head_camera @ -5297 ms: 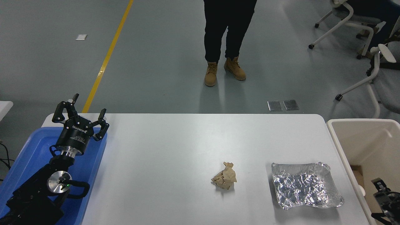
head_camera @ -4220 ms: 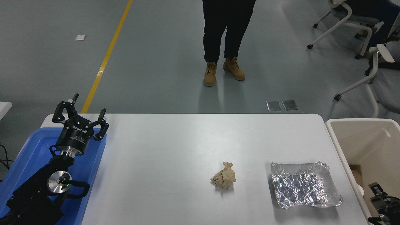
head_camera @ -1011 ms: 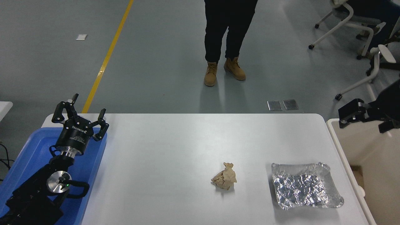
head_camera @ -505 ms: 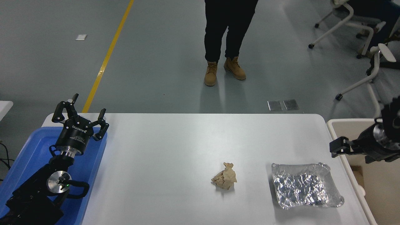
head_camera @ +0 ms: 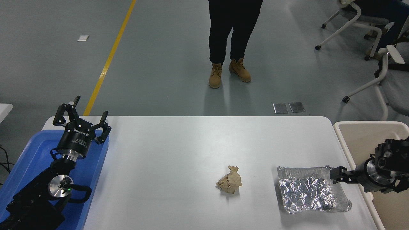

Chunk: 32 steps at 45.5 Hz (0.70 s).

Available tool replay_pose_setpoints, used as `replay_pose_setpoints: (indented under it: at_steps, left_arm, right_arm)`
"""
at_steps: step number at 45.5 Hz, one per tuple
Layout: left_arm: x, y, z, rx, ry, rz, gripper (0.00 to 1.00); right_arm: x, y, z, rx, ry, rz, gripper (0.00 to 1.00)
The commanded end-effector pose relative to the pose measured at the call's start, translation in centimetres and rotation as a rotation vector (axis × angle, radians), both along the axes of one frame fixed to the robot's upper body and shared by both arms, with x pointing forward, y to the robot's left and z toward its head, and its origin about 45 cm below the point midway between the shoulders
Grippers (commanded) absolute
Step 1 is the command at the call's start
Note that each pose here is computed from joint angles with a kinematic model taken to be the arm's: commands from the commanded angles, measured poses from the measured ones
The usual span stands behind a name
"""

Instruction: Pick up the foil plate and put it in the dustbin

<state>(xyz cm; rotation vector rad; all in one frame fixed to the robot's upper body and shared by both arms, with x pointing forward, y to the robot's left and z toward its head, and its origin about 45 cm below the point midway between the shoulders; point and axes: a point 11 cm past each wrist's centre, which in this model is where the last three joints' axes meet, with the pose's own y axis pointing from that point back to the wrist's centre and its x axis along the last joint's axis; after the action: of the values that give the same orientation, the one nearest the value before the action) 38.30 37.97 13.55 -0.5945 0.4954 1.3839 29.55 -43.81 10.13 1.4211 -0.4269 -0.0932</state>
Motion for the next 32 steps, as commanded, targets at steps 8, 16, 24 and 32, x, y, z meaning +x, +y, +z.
replay_pose_setpoints:
  at_steps: [8, 16, 24, 32]
  left_arm:
    - [0.0, 0.0, 0.0, 0.000, 0.000, 0.000, 0.98]
    - [0.0, 0.0, 0.0, -0.001, 0.000, 0.000, 0.98]
    - [0.0, 0.0, 0.0, -0.001, 0.000, 0.000, 0.98]
    - [0.0, 0.0, 0.0, -0.001, 0.000, 0.000, 0.98]
  right_arm:
    - [-0.7, 0.7, -3.3, -0.028, -0.035, -0.002, 0.97]
    - [-0.6, 1.1, -4.0, -0.038, -0.061, 0.008, 0.89]
    - [-0.4, 1.7, -4.2, -0.035, -0.068, 0.018, 0.43]
    - [-0.1, 2.5, -4.1, -0.024, -0.066, 0.042, 0.00]
